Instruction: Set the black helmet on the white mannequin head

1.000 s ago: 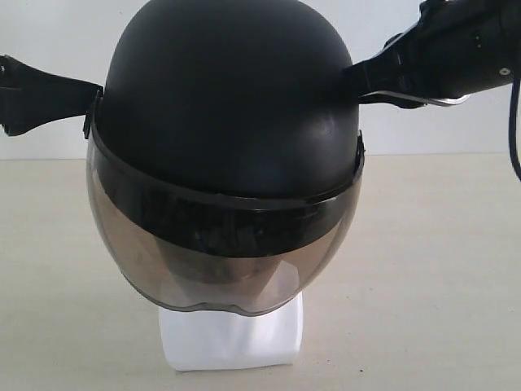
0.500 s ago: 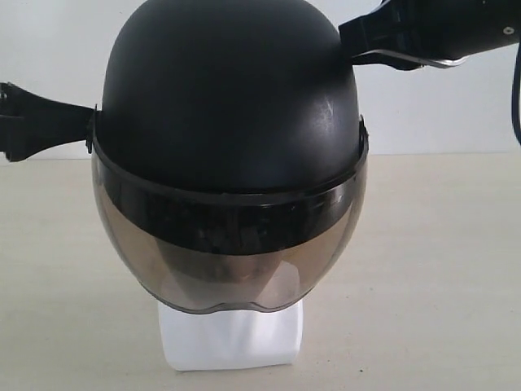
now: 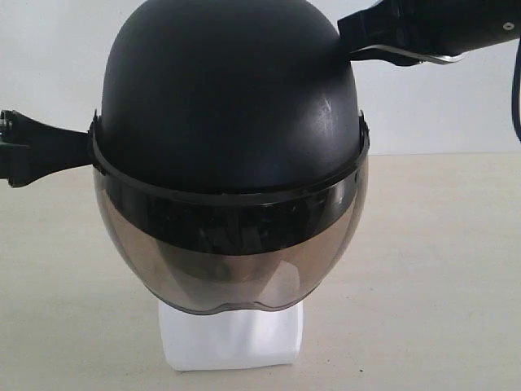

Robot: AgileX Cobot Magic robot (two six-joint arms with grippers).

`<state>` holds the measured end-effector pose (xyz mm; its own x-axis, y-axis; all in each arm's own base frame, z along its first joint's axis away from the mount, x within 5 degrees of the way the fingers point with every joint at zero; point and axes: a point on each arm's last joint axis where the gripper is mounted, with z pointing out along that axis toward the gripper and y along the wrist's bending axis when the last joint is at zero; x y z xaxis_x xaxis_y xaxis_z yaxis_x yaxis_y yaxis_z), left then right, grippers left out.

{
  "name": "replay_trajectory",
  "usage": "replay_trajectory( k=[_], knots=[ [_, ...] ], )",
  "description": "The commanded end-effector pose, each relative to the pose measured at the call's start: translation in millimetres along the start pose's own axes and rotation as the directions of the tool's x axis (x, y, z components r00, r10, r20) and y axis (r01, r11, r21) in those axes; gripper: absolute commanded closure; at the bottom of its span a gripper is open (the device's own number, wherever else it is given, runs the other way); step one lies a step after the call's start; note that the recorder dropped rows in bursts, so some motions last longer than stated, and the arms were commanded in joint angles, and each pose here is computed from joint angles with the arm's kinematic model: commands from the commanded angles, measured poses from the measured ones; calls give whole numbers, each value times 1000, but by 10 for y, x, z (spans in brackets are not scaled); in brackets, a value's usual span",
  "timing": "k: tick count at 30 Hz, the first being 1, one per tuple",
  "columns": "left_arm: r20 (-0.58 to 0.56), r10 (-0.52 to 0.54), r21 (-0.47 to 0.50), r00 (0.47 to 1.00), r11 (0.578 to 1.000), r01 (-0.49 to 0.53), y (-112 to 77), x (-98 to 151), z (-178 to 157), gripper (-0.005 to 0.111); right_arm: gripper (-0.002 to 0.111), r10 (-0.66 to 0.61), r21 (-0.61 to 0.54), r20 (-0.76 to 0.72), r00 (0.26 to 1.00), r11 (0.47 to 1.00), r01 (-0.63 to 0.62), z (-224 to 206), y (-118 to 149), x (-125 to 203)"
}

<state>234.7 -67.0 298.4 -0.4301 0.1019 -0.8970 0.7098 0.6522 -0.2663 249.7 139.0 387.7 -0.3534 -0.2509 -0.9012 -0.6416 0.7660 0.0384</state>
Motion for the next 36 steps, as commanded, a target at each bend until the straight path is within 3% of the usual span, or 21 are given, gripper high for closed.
replay_trajectory(
  k=[1,7,16,29,36],
  knots=[
    [-25,8,78,1000,997,-6,-87,52,24,102,109,17,-124,-82,997,992,-27,2,165,57],
    [-25,8,81,1000,997,-6,-90,52,24,102,109,12,-154,-45,999,988,-18,-67,199,-83],
    [10,46,51,999,998,-46,-162,-13,-66,102,109,37,-171,-119,992,984,-57,87,182,5],
    [28,59,14,998,998,-60,-172,-45,-111,102,109,-1,-135,-49,999,991,-6,-113,193,-84],
    [72,72,-56,995,996,-68,-129,-99,-290,102,109,-8,-19,-54,999,1000,7,-234,114,-91]
  ],
)
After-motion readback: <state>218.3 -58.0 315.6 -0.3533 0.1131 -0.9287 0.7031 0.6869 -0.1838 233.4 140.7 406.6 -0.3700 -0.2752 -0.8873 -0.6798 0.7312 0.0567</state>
